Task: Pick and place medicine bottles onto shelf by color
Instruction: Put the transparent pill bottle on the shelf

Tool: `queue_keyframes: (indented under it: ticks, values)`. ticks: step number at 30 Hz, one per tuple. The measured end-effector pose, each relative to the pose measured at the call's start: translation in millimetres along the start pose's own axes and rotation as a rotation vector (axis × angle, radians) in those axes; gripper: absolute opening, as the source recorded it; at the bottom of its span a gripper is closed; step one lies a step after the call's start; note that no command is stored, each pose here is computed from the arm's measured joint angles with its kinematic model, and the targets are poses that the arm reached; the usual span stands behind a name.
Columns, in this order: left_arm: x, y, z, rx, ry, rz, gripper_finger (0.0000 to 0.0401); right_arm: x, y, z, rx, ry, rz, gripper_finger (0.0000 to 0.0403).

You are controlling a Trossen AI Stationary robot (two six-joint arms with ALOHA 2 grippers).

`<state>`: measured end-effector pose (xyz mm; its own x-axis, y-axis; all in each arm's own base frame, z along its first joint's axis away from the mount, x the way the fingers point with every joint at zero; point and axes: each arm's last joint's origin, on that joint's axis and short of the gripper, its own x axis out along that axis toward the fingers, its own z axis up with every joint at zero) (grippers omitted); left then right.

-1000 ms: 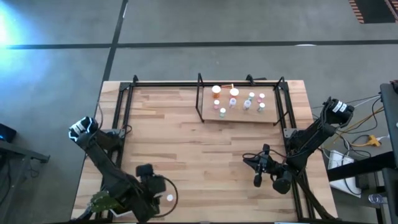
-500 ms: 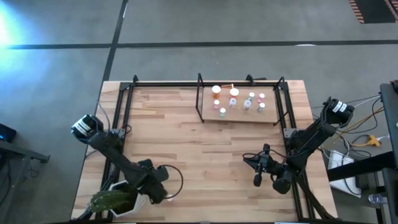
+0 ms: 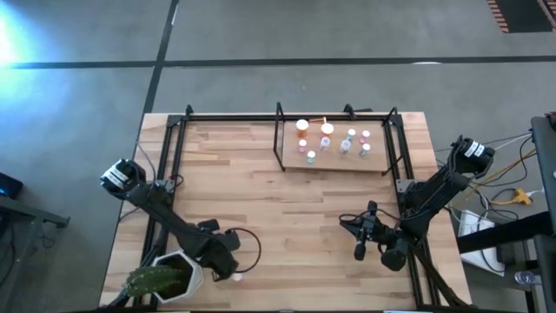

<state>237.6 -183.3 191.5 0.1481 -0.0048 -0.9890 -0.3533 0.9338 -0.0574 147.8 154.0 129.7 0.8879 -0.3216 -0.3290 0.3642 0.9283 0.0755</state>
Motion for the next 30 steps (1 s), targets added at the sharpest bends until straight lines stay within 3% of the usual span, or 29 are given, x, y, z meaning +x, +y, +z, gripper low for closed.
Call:
queue_keyframes:
  ticks: [4, 8, 14, 22, 30]
  values:
    - [-6.6, -1.4, 24.0, 0.013, -0.096, -0.065, 0.0124, 0.0, 0.0, 0.0, 0.000, 0.000, 0.000, 0.0009]
    - [-17.7, 0.9, 62.1, 0.107, -0.229, -0.162, 0.0128, 0.0, 0.0, 0.0, -0.001, 0.000, 0.000, 0.0009]
    - [-30.6, 20.8, 131.4, 0.204, -0.371, -0.146, 0.0129, -0.1, -0.7, -0.9, -0.013, 0.010, 0.001, 0.0009]
    - [-17.9, 38.5, 221.2, 0.232, -0.410, -0.115, 0.0129, -6.8, -5.0, 0.2, 0.016, 0.162, 0.079, 0.0009]
    - [17.5, 44.1, 260.4, 0.178, -0.322, -0.076, 0.0130, -15.0, -11.6, -5.1, 0.092, 0.247, 0.069, 0.0009]
